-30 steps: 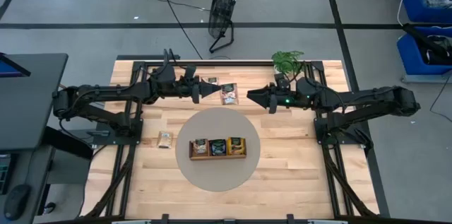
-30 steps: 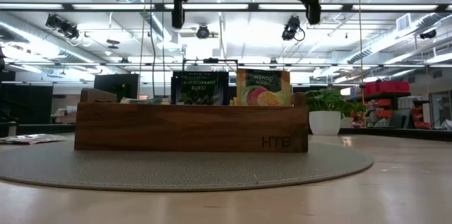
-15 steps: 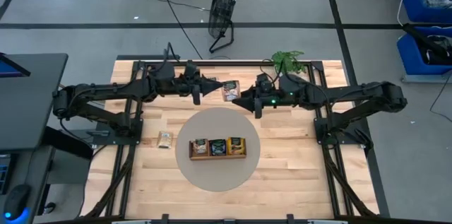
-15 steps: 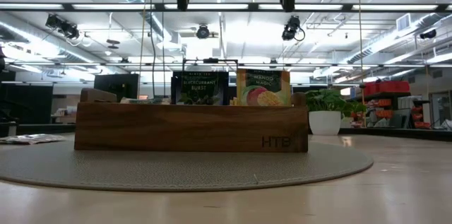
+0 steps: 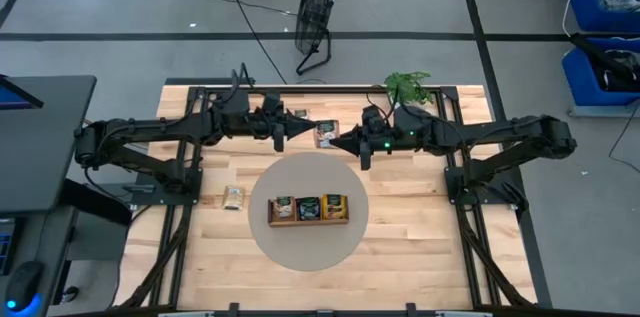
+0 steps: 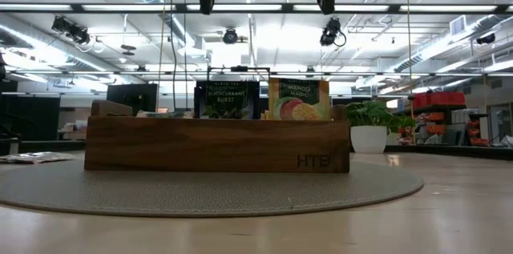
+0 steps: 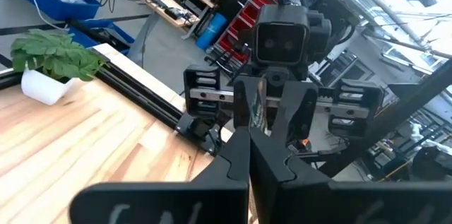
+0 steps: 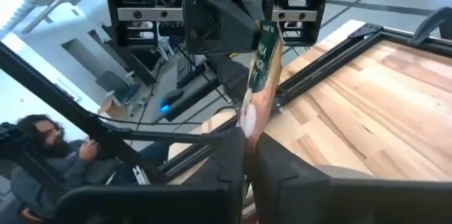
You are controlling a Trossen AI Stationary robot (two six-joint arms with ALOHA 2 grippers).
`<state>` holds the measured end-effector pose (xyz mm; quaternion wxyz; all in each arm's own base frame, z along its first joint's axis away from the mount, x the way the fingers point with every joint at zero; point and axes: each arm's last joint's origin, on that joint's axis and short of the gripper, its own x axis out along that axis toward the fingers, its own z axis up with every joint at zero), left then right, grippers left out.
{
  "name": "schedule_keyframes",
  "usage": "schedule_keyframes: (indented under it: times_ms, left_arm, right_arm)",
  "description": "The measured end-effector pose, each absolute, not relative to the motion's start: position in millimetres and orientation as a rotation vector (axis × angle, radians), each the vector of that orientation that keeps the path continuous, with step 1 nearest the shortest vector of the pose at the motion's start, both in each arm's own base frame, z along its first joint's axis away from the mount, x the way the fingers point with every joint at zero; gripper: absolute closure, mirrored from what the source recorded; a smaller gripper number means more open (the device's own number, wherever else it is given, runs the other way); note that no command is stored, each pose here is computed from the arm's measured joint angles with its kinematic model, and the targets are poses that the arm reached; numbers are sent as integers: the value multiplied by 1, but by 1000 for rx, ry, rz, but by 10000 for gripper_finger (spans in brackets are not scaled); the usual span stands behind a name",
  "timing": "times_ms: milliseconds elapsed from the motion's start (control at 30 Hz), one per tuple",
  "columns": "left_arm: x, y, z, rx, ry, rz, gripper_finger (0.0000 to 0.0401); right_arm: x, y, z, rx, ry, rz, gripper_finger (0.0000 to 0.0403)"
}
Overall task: Pick & Place Tea
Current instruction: Put the brown tea bag into the left section of the wooden organizer
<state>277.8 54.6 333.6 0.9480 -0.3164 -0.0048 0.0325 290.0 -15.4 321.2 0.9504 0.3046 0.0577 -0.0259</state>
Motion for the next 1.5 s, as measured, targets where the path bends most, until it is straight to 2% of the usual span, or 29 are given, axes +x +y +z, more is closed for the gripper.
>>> schedule_keyframes:
  times_ms: [200, 600, 933, 1033, 1167, 1500]
  left_arm:
    - [277, 57, 332, -674, 29, -14, 384]
    - [268, 70, 335, -719, 71, -140, 327]
    - [270, 71, 329, -683, 111, -149, 217]
    - [272, 70, 327, -677, 124, -160, 196]
    - [275, 69, 324, -674, 137, -165, 192]
    - [296, 63, 319, -677, 174, -201, 212]
  right_arm:
    - [289, -15, 317, 601, 163, -59, 397]
    - [287, -10, 307, 590, 312, 58, 401]
    - [285, -10, 302, 558, 360, 58, 403]
    - [285, -10, 302, 557, 361, 56, 403]
    - [285, -10, 302, 557, 360, 54, 403]
    - [285, -10, 301, 571, 365, 50, 403]
